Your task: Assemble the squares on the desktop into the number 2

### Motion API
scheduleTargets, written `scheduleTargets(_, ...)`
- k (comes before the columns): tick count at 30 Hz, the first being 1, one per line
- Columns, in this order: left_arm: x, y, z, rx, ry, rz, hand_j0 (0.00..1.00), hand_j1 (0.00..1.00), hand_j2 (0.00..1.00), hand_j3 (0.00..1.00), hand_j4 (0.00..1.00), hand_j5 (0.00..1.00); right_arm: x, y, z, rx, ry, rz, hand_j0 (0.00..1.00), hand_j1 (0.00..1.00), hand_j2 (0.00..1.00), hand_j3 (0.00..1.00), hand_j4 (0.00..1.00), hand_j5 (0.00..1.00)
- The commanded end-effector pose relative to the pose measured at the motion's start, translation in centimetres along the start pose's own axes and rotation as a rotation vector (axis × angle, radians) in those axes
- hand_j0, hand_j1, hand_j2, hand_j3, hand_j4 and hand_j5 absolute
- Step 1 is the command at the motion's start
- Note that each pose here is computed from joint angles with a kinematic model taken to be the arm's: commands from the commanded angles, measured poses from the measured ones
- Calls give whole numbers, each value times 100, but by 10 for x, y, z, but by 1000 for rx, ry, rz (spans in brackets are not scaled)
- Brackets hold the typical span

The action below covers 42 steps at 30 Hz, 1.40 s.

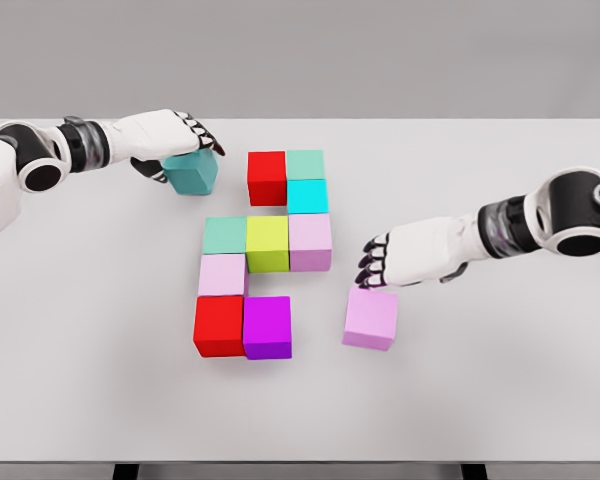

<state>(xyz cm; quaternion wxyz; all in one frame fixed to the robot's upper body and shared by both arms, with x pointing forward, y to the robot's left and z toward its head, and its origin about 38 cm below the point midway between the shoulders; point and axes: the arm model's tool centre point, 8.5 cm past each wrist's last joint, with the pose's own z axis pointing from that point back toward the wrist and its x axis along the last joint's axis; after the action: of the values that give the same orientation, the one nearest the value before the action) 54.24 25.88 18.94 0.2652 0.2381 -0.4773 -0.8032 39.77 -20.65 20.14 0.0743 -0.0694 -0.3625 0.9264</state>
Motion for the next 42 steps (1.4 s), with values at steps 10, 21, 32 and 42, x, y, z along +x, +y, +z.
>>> scheduleTargets(10, -24, -3, 28, -7, 60, 5, 100, 100, 100, 100, 100, 100, -25, 0, 24, -27, 90, -40, 100, 100, 100, 100, 100, 100)
scheduleTargets(21, -51, -21, 64, -72, 139, -9, 97, 97, 97, 97, 97, 97, 8, 28, 62, 25, 89, -40, 100, 100, 100, 100, 100, 100)
scheduleTargets(32, -41, -39, 57, -172, 111, -54, 97, 97, 97, 97, 97, 97, 24, 42, 44, 59, 21, -60, 100, 100, 100, 100, 100, 100)
scheduleTargets(42, -34, -39, 51, -181, 88, -62, 98, 98, 98, 98, 98, 98, 30, 39, 33, 36, -18, -73, 100, 100, 100, 100, 100, 100)
